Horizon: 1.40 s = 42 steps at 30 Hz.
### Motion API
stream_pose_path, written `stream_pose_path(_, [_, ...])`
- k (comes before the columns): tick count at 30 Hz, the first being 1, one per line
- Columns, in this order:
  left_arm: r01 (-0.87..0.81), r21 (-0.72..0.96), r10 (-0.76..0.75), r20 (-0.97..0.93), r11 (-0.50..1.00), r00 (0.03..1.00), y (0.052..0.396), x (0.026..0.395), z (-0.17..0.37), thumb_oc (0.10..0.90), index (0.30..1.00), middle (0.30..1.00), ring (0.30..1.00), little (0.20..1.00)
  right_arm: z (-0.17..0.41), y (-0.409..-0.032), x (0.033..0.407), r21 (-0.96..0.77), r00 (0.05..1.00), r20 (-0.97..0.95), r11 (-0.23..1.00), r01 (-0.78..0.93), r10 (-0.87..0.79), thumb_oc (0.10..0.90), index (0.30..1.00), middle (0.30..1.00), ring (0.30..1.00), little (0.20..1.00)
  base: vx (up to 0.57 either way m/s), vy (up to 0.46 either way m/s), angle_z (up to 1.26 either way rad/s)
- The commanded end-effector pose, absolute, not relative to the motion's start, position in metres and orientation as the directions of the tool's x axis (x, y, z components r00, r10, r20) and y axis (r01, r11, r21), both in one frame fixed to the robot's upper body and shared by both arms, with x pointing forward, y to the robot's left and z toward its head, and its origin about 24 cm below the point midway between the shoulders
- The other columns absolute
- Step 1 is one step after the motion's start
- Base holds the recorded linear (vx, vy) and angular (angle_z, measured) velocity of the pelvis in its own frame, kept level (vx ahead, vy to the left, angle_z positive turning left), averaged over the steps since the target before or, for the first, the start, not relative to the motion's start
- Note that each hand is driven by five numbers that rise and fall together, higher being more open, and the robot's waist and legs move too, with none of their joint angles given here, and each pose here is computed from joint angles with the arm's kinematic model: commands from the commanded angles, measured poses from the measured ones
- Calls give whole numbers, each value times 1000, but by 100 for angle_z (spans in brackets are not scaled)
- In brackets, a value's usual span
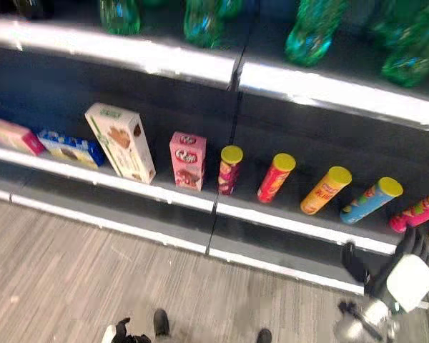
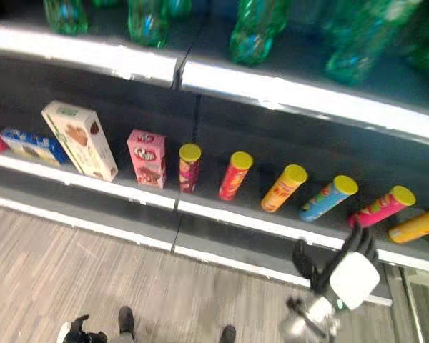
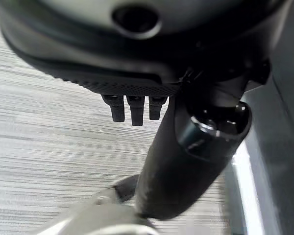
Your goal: Put the goods on the table back onto the shelves and tidy them up.
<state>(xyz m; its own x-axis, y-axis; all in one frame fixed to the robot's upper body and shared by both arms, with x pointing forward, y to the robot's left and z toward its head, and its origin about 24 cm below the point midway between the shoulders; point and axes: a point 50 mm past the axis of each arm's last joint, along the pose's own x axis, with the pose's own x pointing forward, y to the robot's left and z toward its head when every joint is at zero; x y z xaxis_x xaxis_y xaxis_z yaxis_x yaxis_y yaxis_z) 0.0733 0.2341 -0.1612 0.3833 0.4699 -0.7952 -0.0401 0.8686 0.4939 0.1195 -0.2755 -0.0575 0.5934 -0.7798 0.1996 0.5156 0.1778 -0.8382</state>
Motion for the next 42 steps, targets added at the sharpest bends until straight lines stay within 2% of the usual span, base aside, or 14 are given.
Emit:
stream_pose_path(1, [-6, 394, 376, -873, 919, 311, 204, 51, -172, 800, 900, 900, 900, 900, -66, -289, 140, -609, 326, 12, 252, 752, -945, 800, 900, 900, 900, 900, 65, 82, -51])
stream_pose_path(2, [-10, 386, 371, -880, 922, 297, 204, 47, -173, 800, 900, 900, 900, 900, -84, -285, 130, -597, 249, -115, 267, 756, -962, 800, 900, 900, 900, 900, 54, 58, -50])
stream_pose_path(4, [-15, 353, 347, -910, 935, 227, 205, 36, -175, 800, 900, 900, 900, 900, -137, -268, 80, -554, -156, -544, 214, 805, -824, 800, 900, 900, 900, 900, 48, 8, -32])
stream_pose_path(5, [-15, 352, 346, -910, 936, 229, 204, 36, -175, 800, 900, 900, 900, 900, -137, -269, 80, -550, -154, -546, 213, 807, -824, 800, 900, 900, 900, 900, 31, -24, -3])
stream_pose_path(6, [-13, 343, 338, -919, 939, 201, 207, 33, -175, 800, 900, 900, 900, 900, -148, -262, 61, -538, -281, -652, 169, 826, -704, 800, 900, 900, 900, 900, 7, -24, 3])
stream_pose_path(8, [-23, 304, 303, -934, 952, 190, 205, 33, -176, 800, 900, 900, 900, 900, -154, -255, 40, -535, -408, -717, 70, 842, -566, 800, 900, 900, 900, 900, 23, -19, 1])
stream_pose_path(12, [-6, 284, 278, -936, 959, 215, 200, 39, -176, 800, 900, 900, 900, 900, -153, -255, 37, -533, -452, -720, 2, 846, -527, 800, 900, 900, 900, 900, -14, 0, 2])
stream_pose_path(14, [20, 273, 253, -916, 962, 311, 189, 59, -174, 800, 900, 900, 900, 900, -149, -255, 81, -382, -287, -760, 43, 923, -583, 800, 900, 900, 900, 900, -206, 29, 10])
stream_pose_path(19, [87, 238, 199, -927, 967, 318, 175, 72, -175, 800, 900, 900, 900, 900, -138, -252, 124, -193, -152, -781, 2, 981, -605, 800, 900, 900, 900, 900, -137, 196, -124])
stream_pose_path(22, [181, 232, 183, -951, 956, 248, 169, 51, -179, 800, 900, 900, 900, 900, -143, -231, 129, -180, -77, -808, 120, 976, -584, 800, 900, 900, 900, 900, -80, 112, -204])
stream_pose_path(28, [127, 268, 228, -937, 955, 266, 182, 57, -177, 800, 900, 900, 900, 900, -138, -222, 149, -147, 60, -785, 279, 949, -617, 800, 900, 900, 900, 900, -223, -129, -195])
stream_pose_path(36, [76, 295, 263, -923, 953, 282, 192, 60, -175, 800, 900, 900, 900, 900, -134, -217, 160, -164, 138, -759, 392, 905, -637, 800, 900, 900, 900, 900, 41, -317, -98])
stream_pose_path(39, [-70, 313, 321, -916, 947, 242, 201, 53, -174, 800, 900, 900, 900, 900, -130, -201, 174, -146, 312, -721, 576, 805, -619, 800, 900, 900, 900, 900, 158, -627, -77])
stream_pose_path(42, [-85, 305, 317, -906, 949, 282, 198, 61, -173, 800, 900, 900, 900, 900, -123, -202, 182, -177, 439, -647, 683, 708, -623, 800, 900, 900, 900, 900, 153, -484, -53])
